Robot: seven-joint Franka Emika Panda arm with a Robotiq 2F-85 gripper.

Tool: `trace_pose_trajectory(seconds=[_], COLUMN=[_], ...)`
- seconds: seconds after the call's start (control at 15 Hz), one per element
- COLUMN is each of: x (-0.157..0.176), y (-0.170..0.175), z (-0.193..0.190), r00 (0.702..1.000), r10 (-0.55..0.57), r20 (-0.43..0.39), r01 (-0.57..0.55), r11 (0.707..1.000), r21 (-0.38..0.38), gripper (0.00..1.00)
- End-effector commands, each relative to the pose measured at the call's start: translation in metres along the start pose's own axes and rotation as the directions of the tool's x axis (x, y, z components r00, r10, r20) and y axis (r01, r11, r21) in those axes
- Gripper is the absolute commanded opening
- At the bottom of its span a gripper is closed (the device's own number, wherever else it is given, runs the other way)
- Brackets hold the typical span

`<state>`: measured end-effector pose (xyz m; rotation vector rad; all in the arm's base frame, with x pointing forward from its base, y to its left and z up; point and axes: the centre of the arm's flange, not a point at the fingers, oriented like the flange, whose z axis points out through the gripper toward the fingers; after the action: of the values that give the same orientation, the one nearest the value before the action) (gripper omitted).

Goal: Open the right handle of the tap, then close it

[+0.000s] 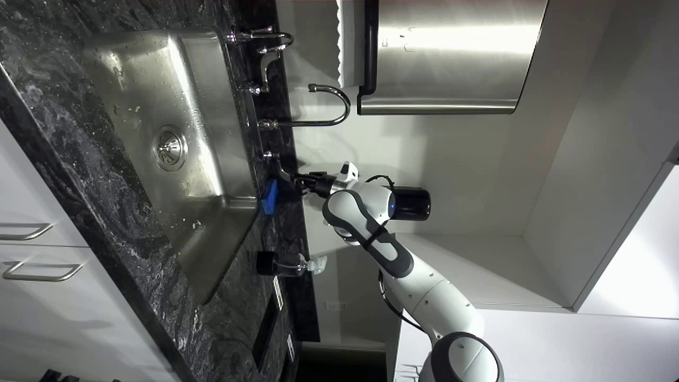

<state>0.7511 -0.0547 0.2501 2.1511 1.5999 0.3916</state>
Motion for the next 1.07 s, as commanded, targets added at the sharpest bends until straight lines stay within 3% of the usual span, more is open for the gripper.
trace_pose_trajectory(seconds=[0.0, 1.0], x=[0.0, -0.0058], y=[0.0091, 0.0053], z=[0.0036, 0.0015], r00=[1.0, 0.997], r10=[-0.019, 0.018], r20=[0.006, 0.074], r01=[0.019, -0.027], r11=[1.0, 0.993], r21=[0.023, 0.115], gripper=[0.0, 0.02])
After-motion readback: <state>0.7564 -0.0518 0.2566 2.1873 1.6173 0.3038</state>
